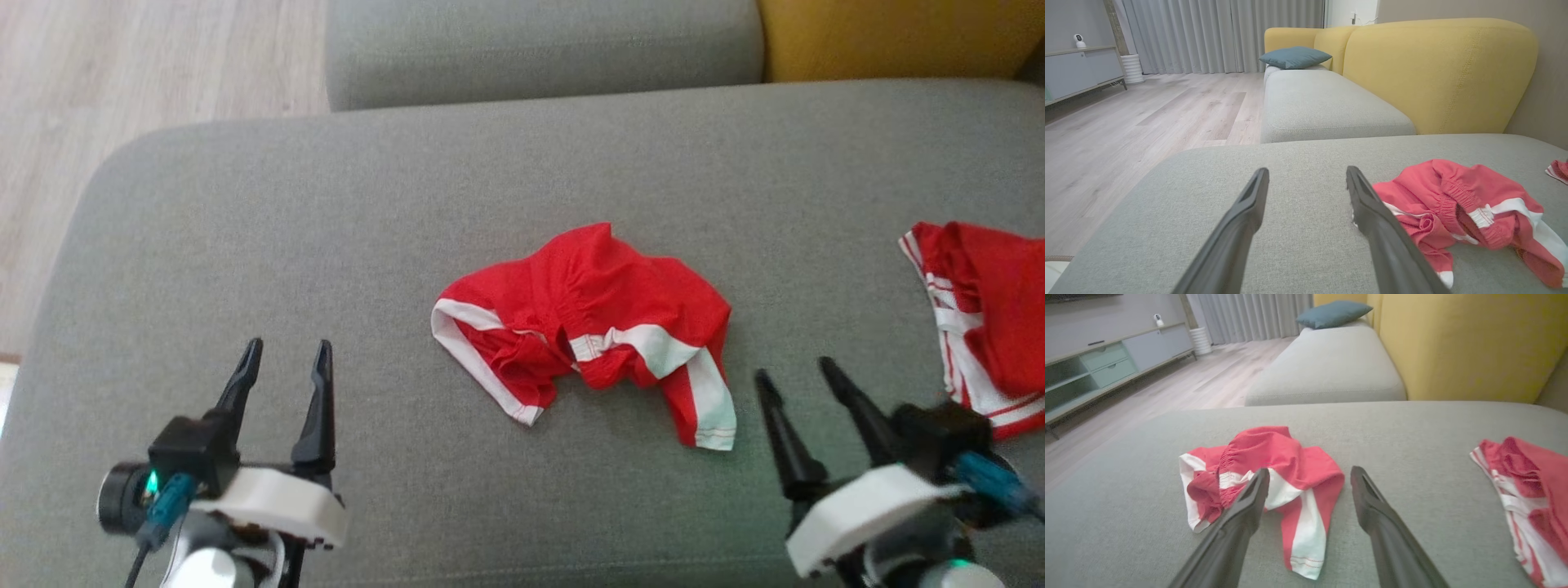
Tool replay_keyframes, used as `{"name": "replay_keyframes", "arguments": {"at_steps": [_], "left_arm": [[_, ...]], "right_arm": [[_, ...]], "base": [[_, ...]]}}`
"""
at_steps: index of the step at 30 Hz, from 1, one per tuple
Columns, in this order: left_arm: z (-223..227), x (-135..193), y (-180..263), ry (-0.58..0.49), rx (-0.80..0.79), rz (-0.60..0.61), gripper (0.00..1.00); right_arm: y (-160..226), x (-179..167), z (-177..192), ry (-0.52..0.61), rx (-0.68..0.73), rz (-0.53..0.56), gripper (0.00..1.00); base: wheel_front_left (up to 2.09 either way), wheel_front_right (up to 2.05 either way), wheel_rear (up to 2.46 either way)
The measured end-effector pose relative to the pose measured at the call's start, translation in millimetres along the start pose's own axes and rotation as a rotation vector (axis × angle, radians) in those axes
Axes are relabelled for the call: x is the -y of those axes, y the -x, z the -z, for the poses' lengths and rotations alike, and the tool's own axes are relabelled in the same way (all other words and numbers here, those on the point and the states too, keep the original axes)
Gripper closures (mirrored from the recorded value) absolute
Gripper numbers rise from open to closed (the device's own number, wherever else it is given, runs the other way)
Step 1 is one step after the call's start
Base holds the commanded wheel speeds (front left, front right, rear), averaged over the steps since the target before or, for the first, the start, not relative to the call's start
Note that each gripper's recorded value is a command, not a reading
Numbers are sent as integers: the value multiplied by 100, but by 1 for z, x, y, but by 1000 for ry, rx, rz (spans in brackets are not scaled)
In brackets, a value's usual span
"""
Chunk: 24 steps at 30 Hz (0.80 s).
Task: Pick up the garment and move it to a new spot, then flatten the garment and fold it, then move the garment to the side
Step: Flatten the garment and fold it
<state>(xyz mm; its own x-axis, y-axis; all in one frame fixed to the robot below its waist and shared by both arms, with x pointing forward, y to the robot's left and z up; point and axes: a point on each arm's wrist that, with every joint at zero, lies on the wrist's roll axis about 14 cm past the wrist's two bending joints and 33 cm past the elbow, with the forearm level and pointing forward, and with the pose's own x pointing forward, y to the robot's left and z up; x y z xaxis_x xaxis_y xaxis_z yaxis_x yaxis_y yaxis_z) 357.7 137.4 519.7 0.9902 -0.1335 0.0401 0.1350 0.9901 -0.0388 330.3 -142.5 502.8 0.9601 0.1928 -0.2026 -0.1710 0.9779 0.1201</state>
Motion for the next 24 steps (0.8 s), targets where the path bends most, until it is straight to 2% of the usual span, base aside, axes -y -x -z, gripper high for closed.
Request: {"name": "replay_keyframes", "arguments": {"at_steps": [10, 20, 21, 22, 24], "left_arm": [[-5, -7, -32, -10, 38, -15, 0], [6, -24, -43, -18, 26, -70, 0], [7, -25, -43, -18, 26, -74, 0], [7, -26, -43, -19, 24, -77, 0], [7, -27, -44, -20, 24, -79, 0]], "right_arm": [[-69, -78, 35, 109, -200, -327, 0], [-108, -95, 89, 214, -390, -418, 0], [-111, -94, 92, 220, -402, -417, 64], [-113, -93, 95, 226, -411, -415, 100], [-116, -92, 93, 221, -402, -408, 100]], "base": [[0, 0, 0], [0, 0, 0], [0, 0, 0], [0, 0, 0], [0, 0, 0]]}}
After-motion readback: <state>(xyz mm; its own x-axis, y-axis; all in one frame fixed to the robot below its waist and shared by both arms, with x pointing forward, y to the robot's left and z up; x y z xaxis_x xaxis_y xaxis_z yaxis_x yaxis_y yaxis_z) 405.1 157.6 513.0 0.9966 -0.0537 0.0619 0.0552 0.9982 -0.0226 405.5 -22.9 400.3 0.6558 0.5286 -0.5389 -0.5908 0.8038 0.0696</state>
